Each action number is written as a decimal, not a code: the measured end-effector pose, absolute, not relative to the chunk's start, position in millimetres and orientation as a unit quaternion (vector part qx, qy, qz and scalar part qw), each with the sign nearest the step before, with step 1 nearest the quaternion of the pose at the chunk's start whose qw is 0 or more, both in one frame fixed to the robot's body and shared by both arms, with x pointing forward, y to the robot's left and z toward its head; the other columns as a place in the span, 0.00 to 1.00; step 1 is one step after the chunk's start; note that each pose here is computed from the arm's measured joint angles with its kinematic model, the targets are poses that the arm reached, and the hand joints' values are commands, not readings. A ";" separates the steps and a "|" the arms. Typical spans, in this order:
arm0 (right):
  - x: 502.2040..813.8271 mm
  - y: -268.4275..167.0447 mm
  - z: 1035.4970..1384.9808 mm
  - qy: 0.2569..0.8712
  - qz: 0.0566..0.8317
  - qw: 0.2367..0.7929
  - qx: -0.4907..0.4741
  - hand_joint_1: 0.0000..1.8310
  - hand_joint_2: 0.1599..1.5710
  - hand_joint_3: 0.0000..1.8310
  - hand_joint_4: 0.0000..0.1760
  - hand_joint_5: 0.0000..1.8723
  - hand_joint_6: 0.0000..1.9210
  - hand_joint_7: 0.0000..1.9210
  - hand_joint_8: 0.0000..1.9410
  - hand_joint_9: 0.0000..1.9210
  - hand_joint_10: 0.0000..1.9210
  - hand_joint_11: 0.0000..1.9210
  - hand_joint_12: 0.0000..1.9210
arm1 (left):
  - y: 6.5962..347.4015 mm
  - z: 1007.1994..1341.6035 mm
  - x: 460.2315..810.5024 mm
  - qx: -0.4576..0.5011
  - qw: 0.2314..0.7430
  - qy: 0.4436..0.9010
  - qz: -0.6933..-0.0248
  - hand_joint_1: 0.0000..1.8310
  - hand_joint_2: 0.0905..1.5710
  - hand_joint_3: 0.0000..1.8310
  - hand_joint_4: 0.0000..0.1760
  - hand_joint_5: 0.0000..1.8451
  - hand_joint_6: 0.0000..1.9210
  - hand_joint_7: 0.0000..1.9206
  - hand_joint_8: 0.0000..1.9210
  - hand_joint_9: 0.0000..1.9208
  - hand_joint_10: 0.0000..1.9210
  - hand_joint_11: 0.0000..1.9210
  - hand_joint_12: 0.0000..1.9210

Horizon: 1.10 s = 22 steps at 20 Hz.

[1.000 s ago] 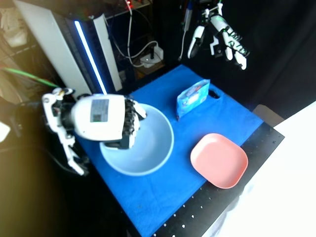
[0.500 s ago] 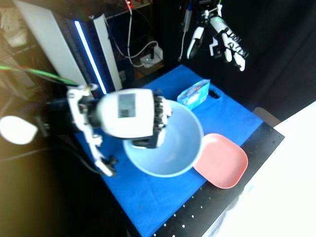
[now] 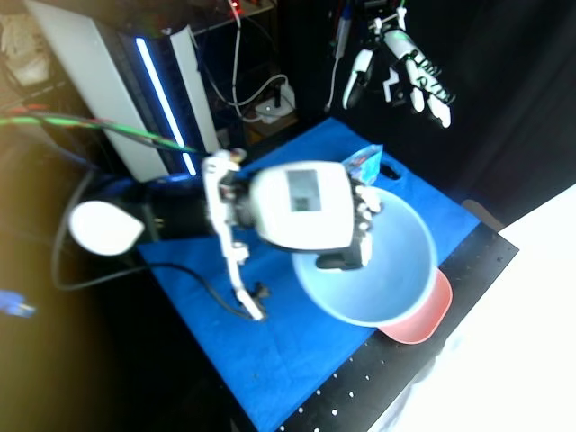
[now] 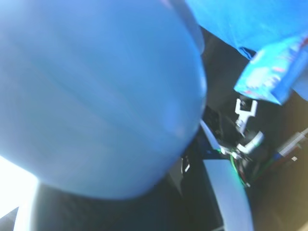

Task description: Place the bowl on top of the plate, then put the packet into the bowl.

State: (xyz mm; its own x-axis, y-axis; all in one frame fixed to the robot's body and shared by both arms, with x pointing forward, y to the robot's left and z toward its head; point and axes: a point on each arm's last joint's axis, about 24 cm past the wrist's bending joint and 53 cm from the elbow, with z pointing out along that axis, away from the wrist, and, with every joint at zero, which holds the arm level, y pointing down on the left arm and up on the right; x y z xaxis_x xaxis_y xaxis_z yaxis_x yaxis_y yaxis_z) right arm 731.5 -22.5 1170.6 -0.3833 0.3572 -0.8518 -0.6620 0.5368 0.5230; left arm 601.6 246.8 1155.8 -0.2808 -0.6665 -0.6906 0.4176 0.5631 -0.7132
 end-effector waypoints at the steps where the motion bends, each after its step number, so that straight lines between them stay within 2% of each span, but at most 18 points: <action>1: 734.3 -20.5 1167.0 0.692 0.464 0.543 -0.110 0.44 0.95 0.00 0.00 0.61 1.00 0.74 1.00 0.83 1.00 0.85 1.00 | 247.0 1156.0 601.8 -0.094 0.592 0.656 -0.458 0.45 0.56 0.00 0.33 0.16 0.00 0.12 0.00 0.09 0.00 0.00 0.25; 3: 742.1 -15.2 1158.5 0.699 0.455 0.541 -0.106 0.46 0.96 0.00 0.00 0.60 1.00 0.74 0.97 0.80 0.99 0.81 1.00 | 246.1 1156.9 602.4 -0.092 0.593 0.656 -0.458 0.45 0.57 0.00 0.21 0.20 0.00 0.15 0.00 0.13 0.00 0.00 0.35; 4: 745.6 -12.5 1156.6 0.703 0.451 0.540 -0.104 0.42 0.98 0.00 0.00 0.59 1.00 0.74 0.94 0.80 0.95 0.79 1.00 | 245.0 1157.9 603.6 -0.093 0.594 0.653 -0.461 0.43 0.57 0.00 0.22 0.21 0.00 0.16 0.00 0.15 0.00 0.00 0.38; 5: 747.7 -9.4 1153.7 0.706 0.449 0.539 -0.103 0.42 0.98 0.00 0.00 0.57 1.00 0.72 0.98 0.78 0.96 0.77 1.00 | 244.3 1158.5 604.9 -0.090 0.594 0.652 -0.461 0.44 0.56 0.00 0.24 0.21 0.00 0.17 0.00 0.15 0.00 0.00 0.38; 6: 749.3 -2.7 1150.7 0.707 0.450 0.536 -0.100 0.34 1.00 0.00 0.00 0.59 1.00 0.71 1.00 0.76 1.00 0.77 1.00 | 241.2 1159.4 606.0 -0.090 0.594 0.650 -0.466 0.44 0.56 0.00 0.36 0.21 0.00 0.16 0.00 0.15 0.00 0.00 0.38; 9: 749.9 6.8 1144.8 0.711 0.450 0.531 -0.100 0.33 0.99 0.00 0.00 0.58 1.00 0.71 1.00 0.77 1.00 0.79 1.00 | 236.2 1157.5 607.8 -0.086 0.589 0.651 -0.471 0.44 0.55 0.00 0.34 0.21 0.00 0.16 0.00 0.15 0.00 0.00 0.38; 11: 749.4 11.0 1142.7 0.712 0.450 0.529 -0.101 0.38 0.98 0.00 0.00 0.59 1.00 0.72 1.00 0.79 1.00 0.81 1.00 | 234.9 1157.7 608.9 -0.082 0.588 0.652 -0.472 0.44 0.55 0.00 0.32 0.20 0.00 0.16 0.00 0.15 0.00 0.00 0.39; 12: 750.2 11.2 1142.3 0.712 0.450 0.529 -0.101 0.37 0.98 0.00 0.00 0.61 1.00 0.75 1.00 0.82 1.00 0.83 1.00 | 234.4 1158.2 609.5 -0.082 0.588 0.652 -0.473 0.43 0.55 0.00 0.28 0.20 0.00 0.15 0.00 0.15 0.00 0.00 0.39; 15: 754.8 7.8 1141.8 0.713 0.445 0.533 -0.098 0.28 0.98 0.00 0.00 0.61 1.00 0.73 1.00 0.81 1.00 0.83 1.00 | 234.0 1158.4 609.6 -0.081 0.587 0.652 -0.473 0.43 0.54 0.00 0.28 0.20 0.00 0.15 0.00 0.15 0.00 0.00 0.40; 16: 756.4 6.4 1141.5 0.714 0.443 0.534 -0.097 0.26 0.98 0.00 0.00 0.59 1.00 0.72 1.00 0.80 1.00 0.82 1.00 | 233.8 1158.5 609.5 -0.081 0.587 0.651 -0.473 0.41 0.54 0.00 0.32 0.20 0.00 0.16 0.00 0.16 0.00 0.00 0.40; 17: 758.8 5.1 1140.4 0.715 0.440 0.535 -0.096 0.23 0.99 0.00 0.00 0.55 1.00 0.69 1.00 0.77 1.00 0.80 1.00 | 233.8 1158.4 609.5 -0.082 0.586 0.651 -0.475 0.42 0.55 0.00 0.28 0.20 0.00 0.16 0.00 0.15 0.00 0.00 0.38; 18: 760.7 4.9 1138.8 0.717 0.437 0.535 -0.095 0.23 0.99 0.00 0.00 0.52 1.00 0.67 1.00 0.75 1.00 0.79 1.00 | 233.7 1158.4 609.4 -0.083 0.586 0.651 -0.475 0.42 0.55 0.00 0.34 0.19 0.00 0.15 0.00 0.15 0.00 0.00 0.38; 19: 761.2 6.1 1136.6 0.719 0.436 0.533 -0.094 0.19 1.00 0.00 0.00 0.47 1.00 0.62 1.00 0.71 1.00 0.76 1.00 | 233.6 1158.5 609.4 -0.083 0.585 0.651 -0.476 0.42 0.54 0.00 0.31 0.19 0.00 0.16 0.00 0.15 0.00 0.00 0.41; 20: 760.9 8.9 1134.4 0.721 0.435 0.531 -0.094 0.11 1.00 0.01 0.00 0.42 1.00 0.57 1.00 0.66 1.00 0.72 1.00 | 233.6 1158.4 609.3 -0.083 0.585 0.651 -0.476 0.41 0.54 0.00 0.21 0.19 0.00 0.16 0.00 0.15 0.00 0.00 0.43; 21: 760.2 11.2 1133.3 0.722 0.435 0.530 -0.094 0.13 1.00 0.01 0.00 0.40 1.00 0.55 1.00 0.65 1.00 0.71 1.00 | 233.6 1158.4 609.3 -0.083 0.585 0.651 -0.476 0.41 0.54 0.00 0.09 0.19 0.00 0.16 0.00 0.15 0.00 0.00 0.43; 22: 759.3 15.8 1133.0 0.720 0.438 0.529 -0.096 0.11 0.99 0.00 0.00 0.41 0.80 0.50 0.94 0.56 0.99 0.61 1.00 | 233.2 1158.9 609.5 -0.083 0.585 0.651 -0.477 0.41 0.54 0.00 0.07 0.20 0.00 0.16 0.00 0.16 0.00 0.00 0.44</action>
State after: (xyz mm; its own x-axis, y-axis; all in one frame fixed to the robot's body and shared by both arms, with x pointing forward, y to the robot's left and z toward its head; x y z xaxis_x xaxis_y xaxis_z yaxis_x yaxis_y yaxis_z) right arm 759.3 15.8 1133.0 -0.4225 0.3258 -0.8457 -0.6013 0.5974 0.5306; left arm 609.5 233.2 1158.9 -0.3019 -0.6659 -0.6823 0.4498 0.5315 -0.7178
